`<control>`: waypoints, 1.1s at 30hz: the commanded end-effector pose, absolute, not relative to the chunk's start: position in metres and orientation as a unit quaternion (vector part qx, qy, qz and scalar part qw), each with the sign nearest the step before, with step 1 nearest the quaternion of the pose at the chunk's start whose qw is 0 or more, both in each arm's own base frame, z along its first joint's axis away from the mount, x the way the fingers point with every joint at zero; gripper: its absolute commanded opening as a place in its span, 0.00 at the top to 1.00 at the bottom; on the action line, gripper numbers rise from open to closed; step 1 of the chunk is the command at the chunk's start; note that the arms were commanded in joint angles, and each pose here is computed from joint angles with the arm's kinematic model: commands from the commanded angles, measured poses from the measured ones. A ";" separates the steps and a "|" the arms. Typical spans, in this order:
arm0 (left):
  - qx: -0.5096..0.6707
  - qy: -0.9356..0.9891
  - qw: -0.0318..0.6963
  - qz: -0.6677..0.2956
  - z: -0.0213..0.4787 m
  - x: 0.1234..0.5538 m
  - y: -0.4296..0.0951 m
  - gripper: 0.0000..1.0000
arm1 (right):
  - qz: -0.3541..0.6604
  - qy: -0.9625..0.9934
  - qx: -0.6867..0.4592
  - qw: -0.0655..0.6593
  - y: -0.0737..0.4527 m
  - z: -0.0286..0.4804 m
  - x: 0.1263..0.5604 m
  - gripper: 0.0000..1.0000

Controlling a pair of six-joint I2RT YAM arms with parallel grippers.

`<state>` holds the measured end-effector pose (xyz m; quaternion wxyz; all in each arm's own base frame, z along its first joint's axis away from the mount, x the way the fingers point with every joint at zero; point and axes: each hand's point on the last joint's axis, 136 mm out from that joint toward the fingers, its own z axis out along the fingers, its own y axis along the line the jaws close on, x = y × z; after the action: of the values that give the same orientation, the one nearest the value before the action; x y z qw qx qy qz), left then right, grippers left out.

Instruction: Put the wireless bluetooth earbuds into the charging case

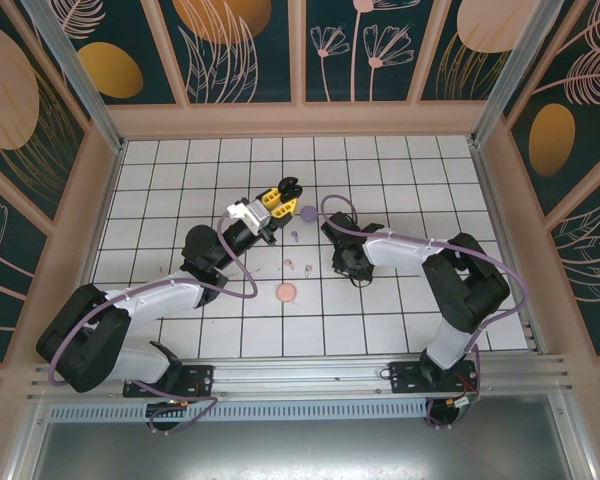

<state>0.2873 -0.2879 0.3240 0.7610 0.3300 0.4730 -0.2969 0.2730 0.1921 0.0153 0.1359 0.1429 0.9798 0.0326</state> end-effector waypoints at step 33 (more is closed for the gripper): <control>0.348 0.453 0.767 -0.293 0.348 0.283 -0.293 1.00 | 0.217 0.874 0.071 0.428 0.226 0.286 0.343 0.81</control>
<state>0.2901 -0.2918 0.3271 0.7528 0.3405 0.4814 -0.2927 0.3369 0.2293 0.2303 0.3677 0.0943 0.9024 0.2037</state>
